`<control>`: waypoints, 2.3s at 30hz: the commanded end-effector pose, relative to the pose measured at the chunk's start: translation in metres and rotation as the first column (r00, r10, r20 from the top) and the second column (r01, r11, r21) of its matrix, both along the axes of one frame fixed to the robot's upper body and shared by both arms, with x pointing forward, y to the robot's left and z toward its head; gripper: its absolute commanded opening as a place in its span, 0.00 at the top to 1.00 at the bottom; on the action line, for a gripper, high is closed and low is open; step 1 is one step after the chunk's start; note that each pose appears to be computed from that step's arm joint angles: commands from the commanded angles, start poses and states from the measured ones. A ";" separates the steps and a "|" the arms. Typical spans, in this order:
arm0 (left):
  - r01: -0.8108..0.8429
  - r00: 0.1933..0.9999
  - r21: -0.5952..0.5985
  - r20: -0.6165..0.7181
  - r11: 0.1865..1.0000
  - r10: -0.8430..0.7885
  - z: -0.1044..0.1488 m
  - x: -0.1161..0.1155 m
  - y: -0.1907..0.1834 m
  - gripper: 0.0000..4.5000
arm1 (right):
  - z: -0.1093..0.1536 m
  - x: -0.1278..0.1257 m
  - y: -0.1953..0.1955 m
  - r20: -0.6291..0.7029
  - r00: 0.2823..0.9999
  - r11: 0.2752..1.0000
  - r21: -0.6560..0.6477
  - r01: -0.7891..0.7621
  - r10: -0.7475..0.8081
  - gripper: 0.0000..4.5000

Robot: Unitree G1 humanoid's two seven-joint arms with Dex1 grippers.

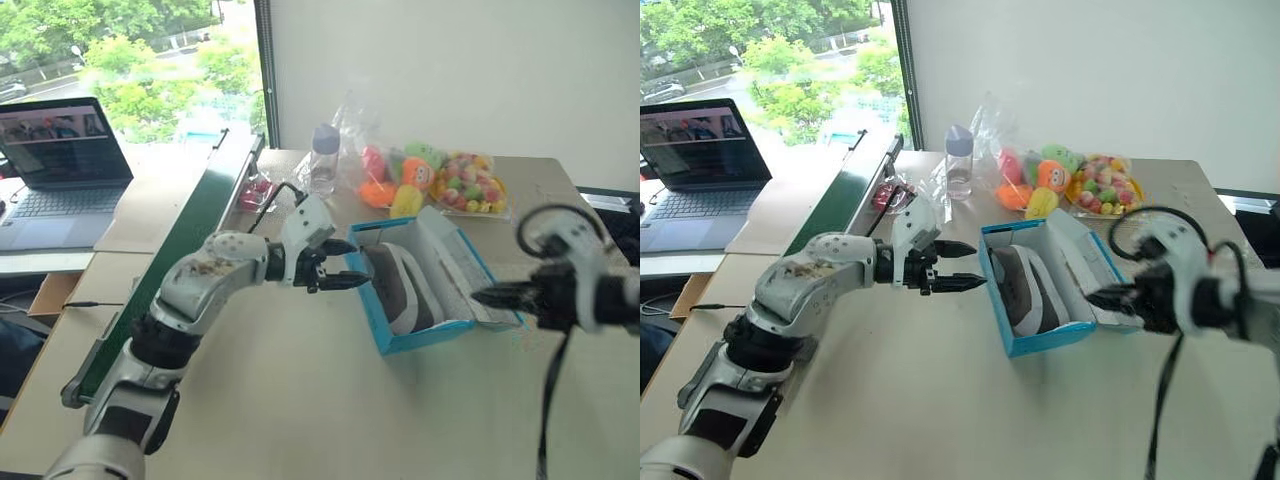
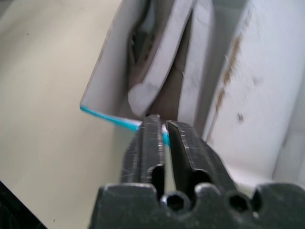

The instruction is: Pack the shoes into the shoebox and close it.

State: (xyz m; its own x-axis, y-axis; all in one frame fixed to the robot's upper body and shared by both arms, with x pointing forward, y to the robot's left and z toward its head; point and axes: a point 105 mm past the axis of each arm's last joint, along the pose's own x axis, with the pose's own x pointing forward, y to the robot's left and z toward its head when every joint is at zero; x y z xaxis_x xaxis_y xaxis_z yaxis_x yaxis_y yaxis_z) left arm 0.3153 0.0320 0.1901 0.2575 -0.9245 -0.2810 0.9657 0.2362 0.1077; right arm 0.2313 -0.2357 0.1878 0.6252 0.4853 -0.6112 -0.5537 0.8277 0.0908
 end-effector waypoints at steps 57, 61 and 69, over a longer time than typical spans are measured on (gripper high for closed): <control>-0.076 0.970 -0.007 0.231 0.997 0.076 0.085 -0.010 0.065 0.00 | -0.058 0.086 -0.084 0.380 0.690 0.679 0.700 0.220 -0.616 1.00; -0.085 0.970 -0.018 0.228 0.996 0.087 0.086 -0.008 0.066 0.00 | -0.022 0.082 -0.027 0.449 0.818 0.784 0.621 0.004 -0.359 1.00; -0.086 0.966 -0.032 0.241 0.996 0.091 0.088 -0.007 0.065 0.00 | -0.020 0.074 0.028 0.403 0.912 0.855 0.497 -0.147 -0.078 1.00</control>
State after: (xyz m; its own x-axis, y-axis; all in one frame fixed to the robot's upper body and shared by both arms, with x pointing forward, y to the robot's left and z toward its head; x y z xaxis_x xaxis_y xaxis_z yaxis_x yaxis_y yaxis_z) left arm 0.3112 0.0970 0.2637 0.3880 -0.8925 -0.2302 0.9046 0.3209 0.2806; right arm 0.3095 -0.2207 0.1612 0.7761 0.6287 0.0492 -0.6113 0.7309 0.3034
